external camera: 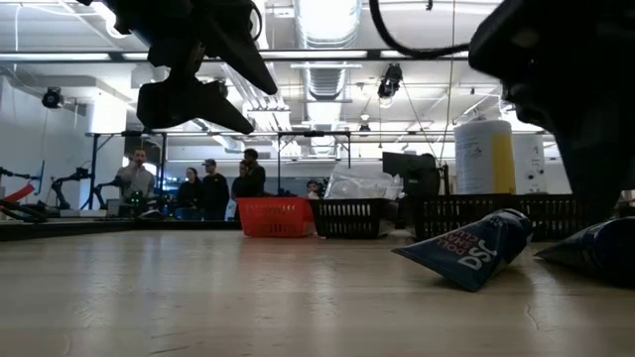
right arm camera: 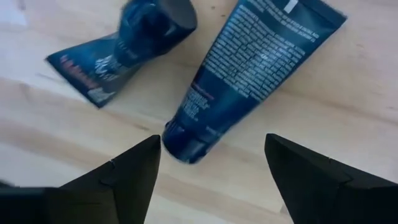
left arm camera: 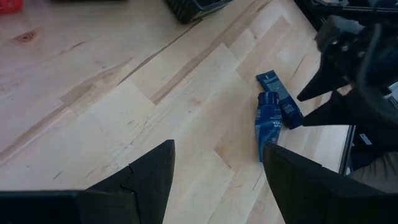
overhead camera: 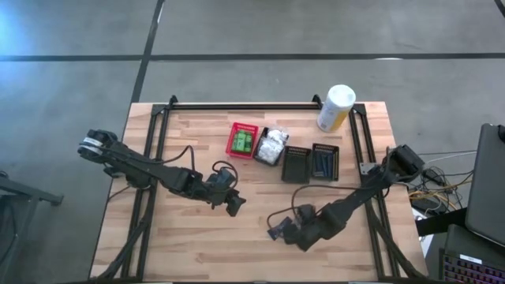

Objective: Pick & Place Travel size toiletries
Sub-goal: Put the shave cream into the middle black bin

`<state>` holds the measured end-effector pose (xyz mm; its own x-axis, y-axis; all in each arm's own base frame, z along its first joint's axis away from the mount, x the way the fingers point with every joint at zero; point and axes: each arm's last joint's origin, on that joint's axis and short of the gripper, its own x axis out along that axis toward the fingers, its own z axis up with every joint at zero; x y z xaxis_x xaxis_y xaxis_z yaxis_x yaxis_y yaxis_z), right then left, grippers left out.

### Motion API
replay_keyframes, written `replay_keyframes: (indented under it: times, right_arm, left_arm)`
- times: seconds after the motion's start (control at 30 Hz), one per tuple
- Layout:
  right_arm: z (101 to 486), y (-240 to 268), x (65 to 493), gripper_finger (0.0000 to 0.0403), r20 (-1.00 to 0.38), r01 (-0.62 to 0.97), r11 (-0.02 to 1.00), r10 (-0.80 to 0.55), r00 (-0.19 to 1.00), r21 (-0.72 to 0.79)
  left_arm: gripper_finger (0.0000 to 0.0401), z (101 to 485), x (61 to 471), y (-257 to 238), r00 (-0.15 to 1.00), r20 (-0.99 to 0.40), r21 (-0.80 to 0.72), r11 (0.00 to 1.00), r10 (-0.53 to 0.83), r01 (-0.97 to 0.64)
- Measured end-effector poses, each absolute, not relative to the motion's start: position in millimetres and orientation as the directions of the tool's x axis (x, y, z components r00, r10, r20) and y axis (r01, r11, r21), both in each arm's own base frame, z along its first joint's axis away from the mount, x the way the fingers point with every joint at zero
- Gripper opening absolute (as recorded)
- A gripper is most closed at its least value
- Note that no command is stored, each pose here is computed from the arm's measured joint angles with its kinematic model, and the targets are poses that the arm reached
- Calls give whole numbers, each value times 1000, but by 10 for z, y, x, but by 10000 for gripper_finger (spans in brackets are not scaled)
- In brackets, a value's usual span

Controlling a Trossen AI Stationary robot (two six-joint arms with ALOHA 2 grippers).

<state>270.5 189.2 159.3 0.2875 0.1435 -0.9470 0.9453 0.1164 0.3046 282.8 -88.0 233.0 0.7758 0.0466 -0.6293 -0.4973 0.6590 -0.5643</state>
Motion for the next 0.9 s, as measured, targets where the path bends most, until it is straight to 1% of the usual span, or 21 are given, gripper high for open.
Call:
replay_keyframes:
  times: [0.13,0.27,0.47,0.67,0.77,0.8,0.9]
  right_arm:
    - [1524,1913,2741,287,-953,953,93,131,274,287]
    - [1465,1894,2776,272,-958,959,79,117,262,272]
    - [1403,1890,2784,218,-964,967,48,104,246,252]
    - [1414,1901,2768,152,-963,967,45,116,243,250]
    - [1460,1911,2753,122,-962,964,65,112,251,259]
    - [1496,1911,2754,115,-961,962,72,106,254,262]
    - [1645,1912,2739,114,-967,963,93,61,246,251]
  left_arm:
    - [245,2329,2829,-879,776,-629,-555,671,47,-491]
    - [245,2329,2828,-881,776,-629,-536,697,46,-476]
    - [245,2330,2827,-881,776,-629,-504,736,46,-452]
    - [245,2318,2823,-879,774,-632,-476,764,46,-435]
    - [245,2294,2813,-876,769,-637,-471,766,48,-438]
    - [245,2286,2809,-875,767,-640,-469,766,49,-440]
    - [245,2283,2808,-876,767,-640,-472,765,44,-438]
